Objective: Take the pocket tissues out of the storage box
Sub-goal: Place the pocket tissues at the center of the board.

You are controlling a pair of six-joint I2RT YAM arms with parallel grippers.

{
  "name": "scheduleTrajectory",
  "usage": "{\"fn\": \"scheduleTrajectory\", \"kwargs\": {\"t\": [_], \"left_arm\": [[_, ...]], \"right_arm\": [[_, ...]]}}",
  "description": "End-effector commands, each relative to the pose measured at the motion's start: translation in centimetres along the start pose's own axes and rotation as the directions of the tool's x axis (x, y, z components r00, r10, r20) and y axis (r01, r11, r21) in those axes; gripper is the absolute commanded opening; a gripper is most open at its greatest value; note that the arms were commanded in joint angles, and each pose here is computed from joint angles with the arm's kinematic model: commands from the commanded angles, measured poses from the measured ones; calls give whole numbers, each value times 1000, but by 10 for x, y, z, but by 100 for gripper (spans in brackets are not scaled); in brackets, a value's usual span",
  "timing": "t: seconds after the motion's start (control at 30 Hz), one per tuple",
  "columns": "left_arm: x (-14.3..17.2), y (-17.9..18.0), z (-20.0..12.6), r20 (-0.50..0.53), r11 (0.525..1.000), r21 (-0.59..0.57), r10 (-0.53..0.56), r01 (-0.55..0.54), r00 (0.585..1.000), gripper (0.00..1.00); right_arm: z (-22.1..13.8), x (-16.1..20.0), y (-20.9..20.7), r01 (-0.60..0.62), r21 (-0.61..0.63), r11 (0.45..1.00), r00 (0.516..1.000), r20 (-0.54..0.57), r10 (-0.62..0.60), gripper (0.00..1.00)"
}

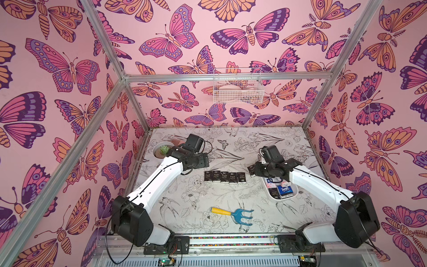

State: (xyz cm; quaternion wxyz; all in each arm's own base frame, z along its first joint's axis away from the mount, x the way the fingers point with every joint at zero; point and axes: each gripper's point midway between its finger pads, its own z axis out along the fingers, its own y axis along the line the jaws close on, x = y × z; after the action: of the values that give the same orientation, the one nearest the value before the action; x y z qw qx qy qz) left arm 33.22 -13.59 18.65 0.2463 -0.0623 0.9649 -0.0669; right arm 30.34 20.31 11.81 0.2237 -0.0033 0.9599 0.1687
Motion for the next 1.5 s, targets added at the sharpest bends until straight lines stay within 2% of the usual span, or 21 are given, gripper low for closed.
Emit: {"fn": "scheduleTrajectory", "kwargs": {"t": [0.0, 0.17, 0.3, 0.77, 1.07, 1.27, 1.47], "left_arm": [[4, 0, -3, -14, 1000, -5, 2, -2, 1000, 94], [6, 3, -5, -8, 1000, -12, 12, -12, 1000, 94], [6, 5, -4, -10, 1000, -16, 14, -14, 1000, 94], [7, 5, -3, -12, 1000, -18, 16, -17, 1000, 94], [4, 4, -5, -3, 1000, -17, 19, -19, 1000, 94], [3, 3, -6, -3, 1000, -9, 17, -17, 1000, 94], [4, 3, -7, -4, 1000, -10, 14, -14, 1000, 94]], "right_arm": [[24, 5, 0, 0, 44, 999, 1000, -13, 0, 20], [46, 11, -17, 8, 133, 991, 1000, -25, -4, 20], [48, 12, -28, 22, 190, 982, 1000, -17, -19, 20], [75, 29, -27, 1, 177, 984, 998, -68, 11, 21], [69, 33, -30, 15, 195, 981, 996, -88, 2, 33], [57, 22, -29, 35, 224, 974, 998, -67, -21, 42], [55, 9, -22, 44, 216, 975, 998, -44, -35, 43]]}}
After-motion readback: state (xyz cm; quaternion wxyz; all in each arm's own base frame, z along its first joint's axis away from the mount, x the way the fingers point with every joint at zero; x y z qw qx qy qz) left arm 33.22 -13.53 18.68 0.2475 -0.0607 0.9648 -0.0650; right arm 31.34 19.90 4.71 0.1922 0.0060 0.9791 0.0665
